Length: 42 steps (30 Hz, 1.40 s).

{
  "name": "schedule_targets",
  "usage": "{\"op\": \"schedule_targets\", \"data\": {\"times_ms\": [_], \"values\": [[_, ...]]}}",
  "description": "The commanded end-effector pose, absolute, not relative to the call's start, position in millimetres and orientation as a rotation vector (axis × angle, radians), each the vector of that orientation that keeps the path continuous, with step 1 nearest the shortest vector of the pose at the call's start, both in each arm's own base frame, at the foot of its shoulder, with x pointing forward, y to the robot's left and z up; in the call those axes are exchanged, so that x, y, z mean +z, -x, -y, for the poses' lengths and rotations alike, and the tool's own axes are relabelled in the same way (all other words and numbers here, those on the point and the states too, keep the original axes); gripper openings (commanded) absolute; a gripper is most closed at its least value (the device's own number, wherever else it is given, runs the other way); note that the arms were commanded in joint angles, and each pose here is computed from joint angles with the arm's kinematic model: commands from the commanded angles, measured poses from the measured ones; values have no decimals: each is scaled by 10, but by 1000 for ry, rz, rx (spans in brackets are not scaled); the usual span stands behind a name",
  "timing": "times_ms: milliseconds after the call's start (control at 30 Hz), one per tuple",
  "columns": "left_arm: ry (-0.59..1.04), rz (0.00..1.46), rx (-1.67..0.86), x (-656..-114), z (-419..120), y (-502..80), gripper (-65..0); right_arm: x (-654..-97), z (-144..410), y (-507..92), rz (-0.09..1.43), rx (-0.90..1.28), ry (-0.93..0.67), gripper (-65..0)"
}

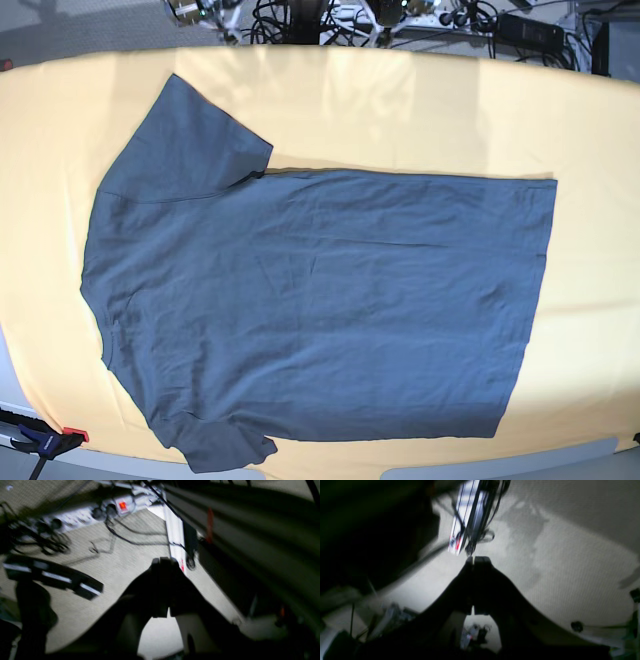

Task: Fold the T-shirt properly

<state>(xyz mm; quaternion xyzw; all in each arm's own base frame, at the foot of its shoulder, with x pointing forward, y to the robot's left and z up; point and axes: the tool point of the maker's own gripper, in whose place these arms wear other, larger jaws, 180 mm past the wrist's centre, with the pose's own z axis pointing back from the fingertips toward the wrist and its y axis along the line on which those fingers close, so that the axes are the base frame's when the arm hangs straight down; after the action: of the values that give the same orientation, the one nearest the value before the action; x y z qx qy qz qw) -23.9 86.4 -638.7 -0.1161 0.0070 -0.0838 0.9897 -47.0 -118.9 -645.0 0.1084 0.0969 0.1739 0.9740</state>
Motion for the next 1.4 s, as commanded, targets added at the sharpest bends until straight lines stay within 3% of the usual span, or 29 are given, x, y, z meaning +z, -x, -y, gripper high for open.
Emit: {"op": "schedule_targets", "data": {"times_ms": [0,167,367,600,767,1100,1367], "values": [[244,-47,-164,-6351,-904,388,-650,-6417,1241,608,-228,342,-229,-650],[298,-101,-161,-6112,-996,753,-650,-6215,1525,1046,-312,323,-228,-650],[325,-65,-234,-5628,-1225,963,-650,-5750,1662,1256,-284,385,-275,-650],[316,36,-518,-4804,-1455,960,-650,-4898,1800,1234,-154,547,-245,-650],[258,138,-674,-4277,-1572,745,-650,-4354,1933,892,-7,676,-79,-650],[106,368,-707,-3542,-1819,-118,-650,-3461,2443,-200,314,667,218,-650],[-25,542,-748,-3144,-1968,-673,-650,-3032,2725,-677,484,705,356,-650]]}}
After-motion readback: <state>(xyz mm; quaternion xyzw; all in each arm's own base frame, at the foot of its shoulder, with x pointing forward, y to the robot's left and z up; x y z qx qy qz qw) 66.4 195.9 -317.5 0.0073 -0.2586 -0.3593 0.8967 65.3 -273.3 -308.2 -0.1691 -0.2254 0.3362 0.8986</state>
